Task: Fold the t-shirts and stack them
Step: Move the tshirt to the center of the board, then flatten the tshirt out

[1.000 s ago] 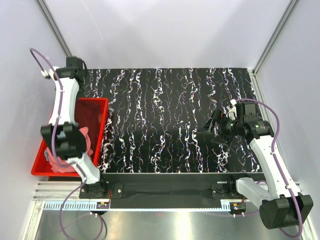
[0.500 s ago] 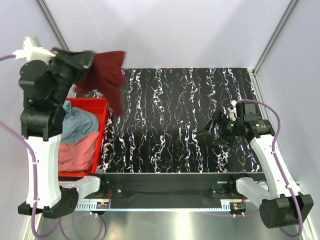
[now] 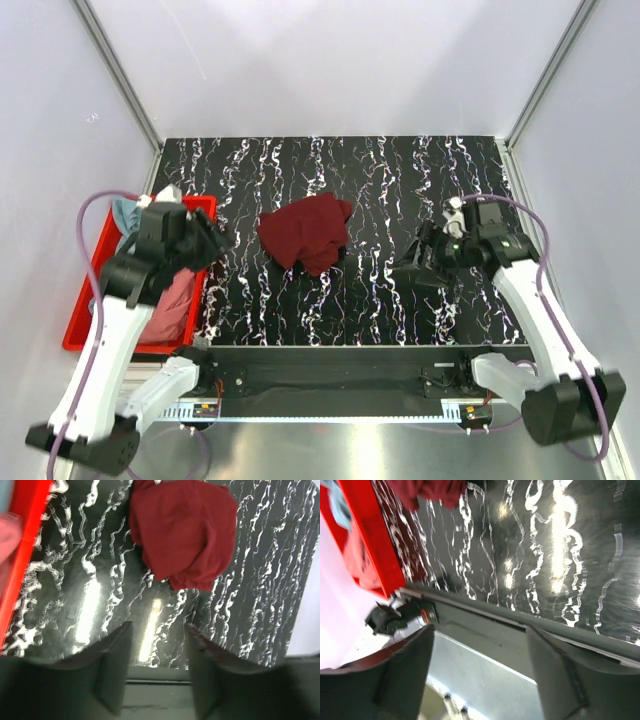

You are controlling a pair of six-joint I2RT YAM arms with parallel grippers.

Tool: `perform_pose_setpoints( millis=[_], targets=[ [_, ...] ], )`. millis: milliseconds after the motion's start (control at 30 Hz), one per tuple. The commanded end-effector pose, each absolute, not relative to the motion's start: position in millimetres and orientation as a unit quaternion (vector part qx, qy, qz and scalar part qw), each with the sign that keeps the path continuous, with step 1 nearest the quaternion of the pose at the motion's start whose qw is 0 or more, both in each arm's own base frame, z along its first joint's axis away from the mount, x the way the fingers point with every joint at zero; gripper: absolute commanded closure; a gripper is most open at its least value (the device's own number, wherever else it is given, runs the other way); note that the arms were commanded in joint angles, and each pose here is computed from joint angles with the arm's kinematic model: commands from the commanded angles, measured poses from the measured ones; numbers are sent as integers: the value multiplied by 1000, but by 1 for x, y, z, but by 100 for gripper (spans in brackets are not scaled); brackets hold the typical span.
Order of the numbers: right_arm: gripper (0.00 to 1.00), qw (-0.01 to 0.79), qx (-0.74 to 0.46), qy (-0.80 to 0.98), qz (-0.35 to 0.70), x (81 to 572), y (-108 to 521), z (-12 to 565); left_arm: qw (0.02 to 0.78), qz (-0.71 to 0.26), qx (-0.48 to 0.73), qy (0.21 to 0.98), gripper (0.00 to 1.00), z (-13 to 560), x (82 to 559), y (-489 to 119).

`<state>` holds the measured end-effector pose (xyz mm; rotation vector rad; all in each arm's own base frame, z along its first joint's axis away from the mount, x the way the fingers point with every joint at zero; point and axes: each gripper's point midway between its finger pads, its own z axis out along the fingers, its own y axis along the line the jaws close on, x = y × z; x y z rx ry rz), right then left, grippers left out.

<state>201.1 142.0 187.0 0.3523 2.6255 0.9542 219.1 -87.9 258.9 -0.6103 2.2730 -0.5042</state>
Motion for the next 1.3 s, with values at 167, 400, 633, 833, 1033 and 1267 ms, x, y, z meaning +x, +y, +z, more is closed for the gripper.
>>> perform_pose_setpoints(
  millis=[167, 400, 633, 833, 1033, 1267],
  targets=[
    [55, 93, 36, 927, 362, 237, 233, 130, 323, -281, -237, 872, 74, 216, 182, -110],
    [33, 129, 14, 918, 374, 290, 297, 98, 329, -284, -219, 873, 74, 224, 177, -110],
    [40, 158, 19, 926, 343, 332, 315, 67, 315, -278, -205, 884, 74, 222, 177, -113],
    [79, 175, 2, 928, 329, 354, 321, 63, 324, -255, -183, 893, 74, 226, 176, -106],
    [100, 257, -36, 915, 309, 374, 312, 180, 341, -232, -166, 896, 74, 238, 182, -99],
    [100, 506, -123, 756, 397, 360, 299, 486, 378, -228, -167, 882, 75, 258, 188, -93]
  ],
)
